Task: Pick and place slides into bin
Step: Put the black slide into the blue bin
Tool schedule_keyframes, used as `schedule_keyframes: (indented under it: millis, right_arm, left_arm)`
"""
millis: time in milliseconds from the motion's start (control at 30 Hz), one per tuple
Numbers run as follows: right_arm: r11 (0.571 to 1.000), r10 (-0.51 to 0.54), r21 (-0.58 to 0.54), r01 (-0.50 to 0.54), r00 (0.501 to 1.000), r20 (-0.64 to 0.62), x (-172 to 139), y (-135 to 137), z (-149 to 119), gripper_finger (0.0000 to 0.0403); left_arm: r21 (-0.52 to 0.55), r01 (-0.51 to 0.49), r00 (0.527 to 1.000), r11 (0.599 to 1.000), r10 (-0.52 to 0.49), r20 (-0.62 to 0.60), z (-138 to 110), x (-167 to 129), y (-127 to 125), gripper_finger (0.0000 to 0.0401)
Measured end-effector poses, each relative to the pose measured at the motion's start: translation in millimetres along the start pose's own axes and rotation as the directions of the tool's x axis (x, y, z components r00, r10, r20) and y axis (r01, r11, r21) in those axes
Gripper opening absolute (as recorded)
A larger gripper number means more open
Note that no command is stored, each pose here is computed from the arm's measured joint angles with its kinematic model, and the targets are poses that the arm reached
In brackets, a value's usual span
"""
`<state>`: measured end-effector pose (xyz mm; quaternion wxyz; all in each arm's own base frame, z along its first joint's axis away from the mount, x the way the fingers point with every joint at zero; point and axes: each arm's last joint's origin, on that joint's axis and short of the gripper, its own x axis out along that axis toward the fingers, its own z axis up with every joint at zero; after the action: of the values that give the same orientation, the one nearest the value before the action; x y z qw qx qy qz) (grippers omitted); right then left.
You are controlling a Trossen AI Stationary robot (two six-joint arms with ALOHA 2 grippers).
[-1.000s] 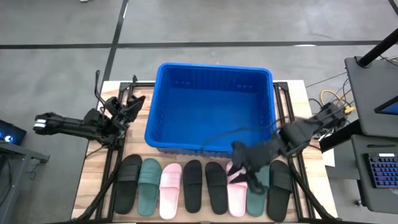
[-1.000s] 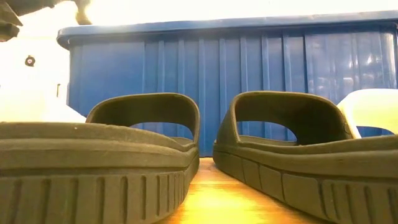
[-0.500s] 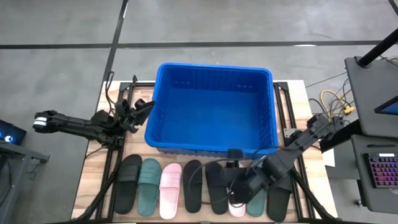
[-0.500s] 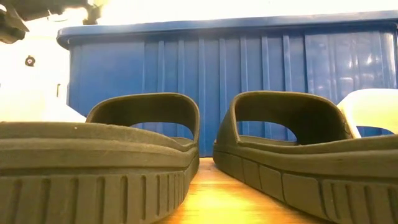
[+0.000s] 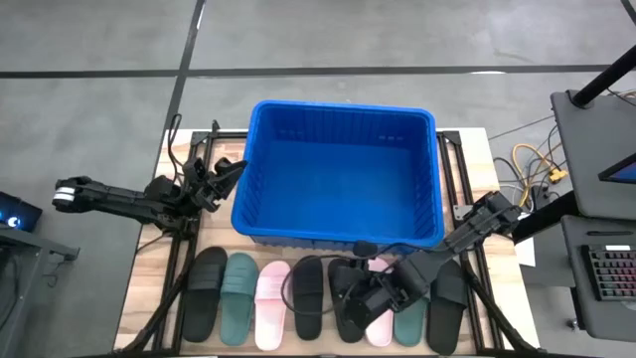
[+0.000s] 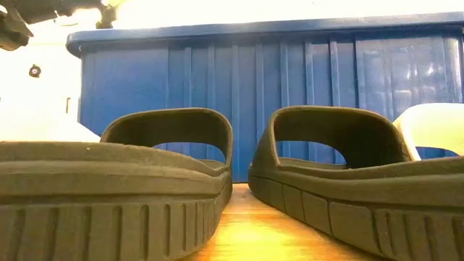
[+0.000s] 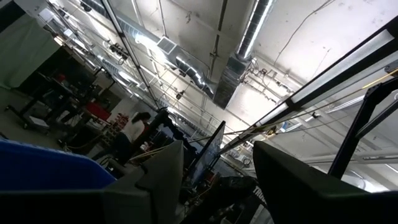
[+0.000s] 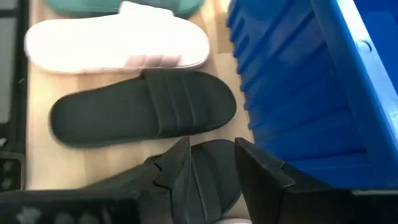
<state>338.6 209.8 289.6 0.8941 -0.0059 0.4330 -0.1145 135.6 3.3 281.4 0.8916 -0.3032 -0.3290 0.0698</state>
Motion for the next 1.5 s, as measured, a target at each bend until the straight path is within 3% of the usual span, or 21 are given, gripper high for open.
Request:
schedule_keyframes:
  millis: [167, 333, 533, 700, 933, 1133, 1500]
  right_arm:
    - [0.999, -0.022, 0.046, 0.024, 0.999, -0.036, 16, 7, -6, 0.0155]
    - [1.0, 0.0, 0.014, 0.001, 0.991, -0.131, 44, 21, -19, 0.0178]
    - [0.998, -0.016, -0.06, 0.006, 0.986, -0.165, 60, 32, -30, 0.0174]
    - [0.994, -0.003, -0.108, -0.015, 0.987, -0.161, 54, 38, -33, 0.0165]
    - [0.961, -0.018, -0.274, -0.037, 0.98, -0.196, 59, 52, -50, 0.0164]
    - [0.956, -0.067, -0.293, 0.019, 0.985, -0.156, 61, 52, -51, 0.0167]
    - [0.926, -0.105, -0.377, 0.022, 0.974, -0.202, 72, 48, -68, 0.0171]
  left_arm:
    - [0.001, -0.001, 1.0, 1.0, 0.001, -0.001, 0, 0, 0, 0.018]
    - [0.003, -0.003, 1.0, 1.0, 0.003, -0.006, -1, 0, 1, 0.018]
    - [0.003, -0.002, 1.0, 1.0, 0.002, -0.006, -1, 0, 1, 0.018]
    - [0.004, -0.003, 1.0, 1.0, 0.003, -0.007, -1, 0, 1, 0.018]
    - [0.007, -0.007, 1.0, 1.0, 0.007, -0.015, -3, 0, 1, 0.018]
    - [0.011, -0.011, 1.0, 1.0, 0.011, -0.023, -4, 1, 2, 0.018]
    - [0.021, -0.024, 0.999, 0.999, 0.025, -0.046, -10, 3, 5, 0.018]
